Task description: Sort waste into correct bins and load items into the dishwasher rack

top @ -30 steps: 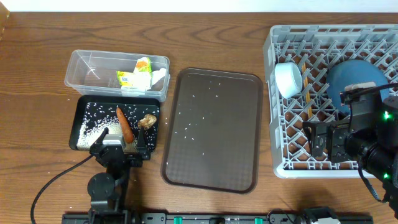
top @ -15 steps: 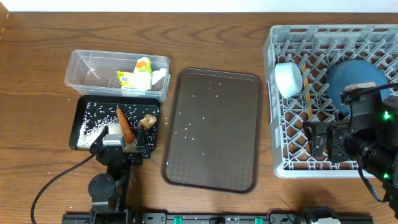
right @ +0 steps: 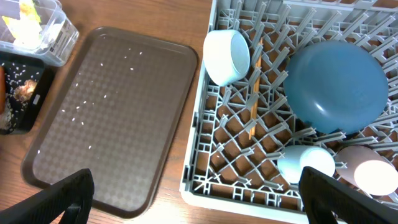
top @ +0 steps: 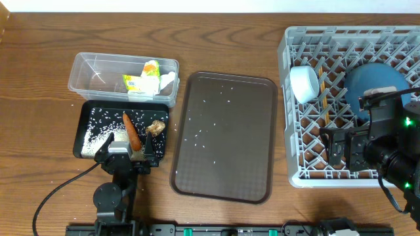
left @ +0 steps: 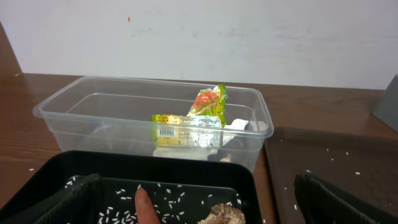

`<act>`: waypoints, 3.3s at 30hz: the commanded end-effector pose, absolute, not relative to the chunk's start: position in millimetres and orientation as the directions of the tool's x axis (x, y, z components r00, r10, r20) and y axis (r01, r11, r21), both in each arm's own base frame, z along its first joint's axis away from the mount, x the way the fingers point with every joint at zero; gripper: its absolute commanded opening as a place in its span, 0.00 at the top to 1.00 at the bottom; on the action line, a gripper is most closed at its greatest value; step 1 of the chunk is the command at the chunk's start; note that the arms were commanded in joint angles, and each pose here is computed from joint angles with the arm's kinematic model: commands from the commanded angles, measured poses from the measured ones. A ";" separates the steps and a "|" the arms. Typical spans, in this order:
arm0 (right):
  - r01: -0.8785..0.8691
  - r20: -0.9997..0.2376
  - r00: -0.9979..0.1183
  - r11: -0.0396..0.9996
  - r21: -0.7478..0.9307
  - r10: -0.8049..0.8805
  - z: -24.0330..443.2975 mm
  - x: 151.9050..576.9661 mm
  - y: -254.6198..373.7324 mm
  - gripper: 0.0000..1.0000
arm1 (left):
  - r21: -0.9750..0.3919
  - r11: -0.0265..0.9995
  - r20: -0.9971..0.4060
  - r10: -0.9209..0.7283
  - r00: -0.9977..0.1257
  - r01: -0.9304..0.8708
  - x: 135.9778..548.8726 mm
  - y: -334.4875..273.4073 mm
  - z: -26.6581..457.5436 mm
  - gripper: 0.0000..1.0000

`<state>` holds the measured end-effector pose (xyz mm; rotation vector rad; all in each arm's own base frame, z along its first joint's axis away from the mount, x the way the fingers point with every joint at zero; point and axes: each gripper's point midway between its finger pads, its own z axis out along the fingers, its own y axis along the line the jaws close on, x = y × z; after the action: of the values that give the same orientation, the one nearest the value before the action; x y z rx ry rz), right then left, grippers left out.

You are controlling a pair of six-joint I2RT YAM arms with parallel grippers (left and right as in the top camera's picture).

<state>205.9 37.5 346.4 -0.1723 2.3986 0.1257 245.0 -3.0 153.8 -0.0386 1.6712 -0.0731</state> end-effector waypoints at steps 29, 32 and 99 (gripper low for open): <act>-0.248 -0.787 -0.564 0.960 -0.130 -0.252 371.1 224.2 33.5 0.01 | -0.077 0.997 -0.986 -0.073 -0.149 0.025 244.2 -5.2 138.4 0.02; -0.244 -0.863 -0.432 0.955 -0.167 -0.262 378.7 229.3 35.1 0.01 | -0.077 0.997 -0.986 -0.073 -0.149 0.025 244.2 -5.2 138.4 0.02; -0.248 -0.979 -0.018 0.950 -0.191 -0.202 158.4 240.8 51.6 0.01 | -0.077 0.997 -0.986 -0.073 -0.149 0.025 244.2 -5.2 138.4 0.02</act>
<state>240.5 53.6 159.0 -0.3520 1.5990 0.0524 244.9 -3.0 153.9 -0.0406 1.6727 -0.0749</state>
